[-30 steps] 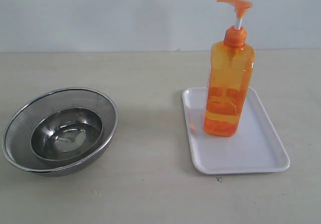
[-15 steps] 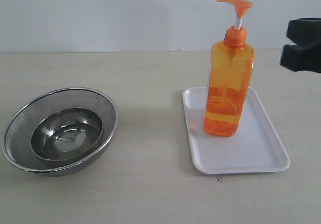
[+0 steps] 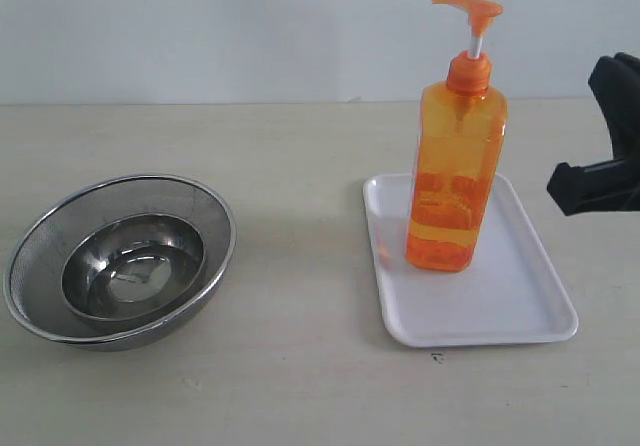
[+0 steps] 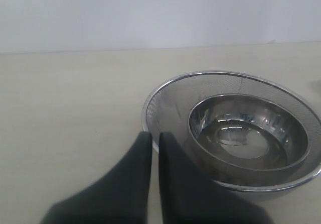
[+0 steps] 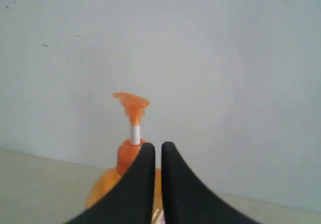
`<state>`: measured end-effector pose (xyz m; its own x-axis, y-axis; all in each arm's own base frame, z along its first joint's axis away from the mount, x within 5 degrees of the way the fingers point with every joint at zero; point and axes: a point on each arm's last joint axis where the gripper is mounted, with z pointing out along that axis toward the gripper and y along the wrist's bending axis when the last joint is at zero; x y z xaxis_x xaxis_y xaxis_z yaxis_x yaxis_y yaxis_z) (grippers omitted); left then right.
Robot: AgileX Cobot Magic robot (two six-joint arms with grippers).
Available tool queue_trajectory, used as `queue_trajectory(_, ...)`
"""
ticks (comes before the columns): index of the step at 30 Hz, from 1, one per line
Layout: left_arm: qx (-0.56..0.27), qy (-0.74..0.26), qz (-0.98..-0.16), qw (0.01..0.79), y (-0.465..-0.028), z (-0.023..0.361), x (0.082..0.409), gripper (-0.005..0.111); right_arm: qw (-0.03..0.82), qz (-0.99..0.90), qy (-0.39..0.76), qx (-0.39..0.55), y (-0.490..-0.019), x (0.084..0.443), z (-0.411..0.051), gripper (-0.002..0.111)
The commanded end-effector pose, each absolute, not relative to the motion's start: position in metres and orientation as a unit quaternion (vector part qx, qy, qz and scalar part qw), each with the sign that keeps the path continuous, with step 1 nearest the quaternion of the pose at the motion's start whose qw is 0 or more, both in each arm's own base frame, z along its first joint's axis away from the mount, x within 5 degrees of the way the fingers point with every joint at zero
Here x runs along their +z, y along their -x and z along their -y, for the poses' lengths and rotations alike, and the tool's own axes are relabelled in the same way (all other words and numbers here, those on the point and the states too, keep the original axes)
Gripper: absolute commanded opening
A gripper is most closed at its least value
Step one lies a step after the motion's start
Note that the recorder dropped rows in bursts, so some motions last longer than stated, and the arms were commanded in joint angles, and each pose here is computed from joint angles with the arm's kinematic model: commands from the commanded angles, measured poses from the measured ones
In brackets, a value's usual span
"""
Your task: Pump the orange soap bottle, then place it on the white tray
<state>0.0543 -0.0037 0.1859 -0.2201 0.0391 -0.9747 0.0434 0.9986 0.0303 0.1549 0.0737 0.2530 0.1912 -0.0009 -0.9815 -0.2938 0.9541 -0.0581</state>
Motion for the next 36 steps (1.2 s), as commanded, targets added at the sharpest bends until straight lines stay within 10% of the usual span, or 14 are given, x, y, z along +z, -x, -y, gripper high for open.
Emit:
queue_trajectory(1,-0.002,-0.025,-0.781,0.624,-0.054,0.004,0.185,0.005,0.772,-0.609,0.154,0.099,-0.153,0.257,-0.08,0.003)
queue_trajectory(12,-0.002,-0.025,-0.781,0.624,-0.054,0.004,0.185,0.005,0.752,-0.637,0.127,0.113,-0.182,0.241,-0.096,0.063)
queue_trajectory(36,-0.002,-0.025,-0.781,0.624,-0.054,0.004,0.185,0.005,0.74,-0.664,0.071,0.078,-0.26,0.212,-0.134,0.063)
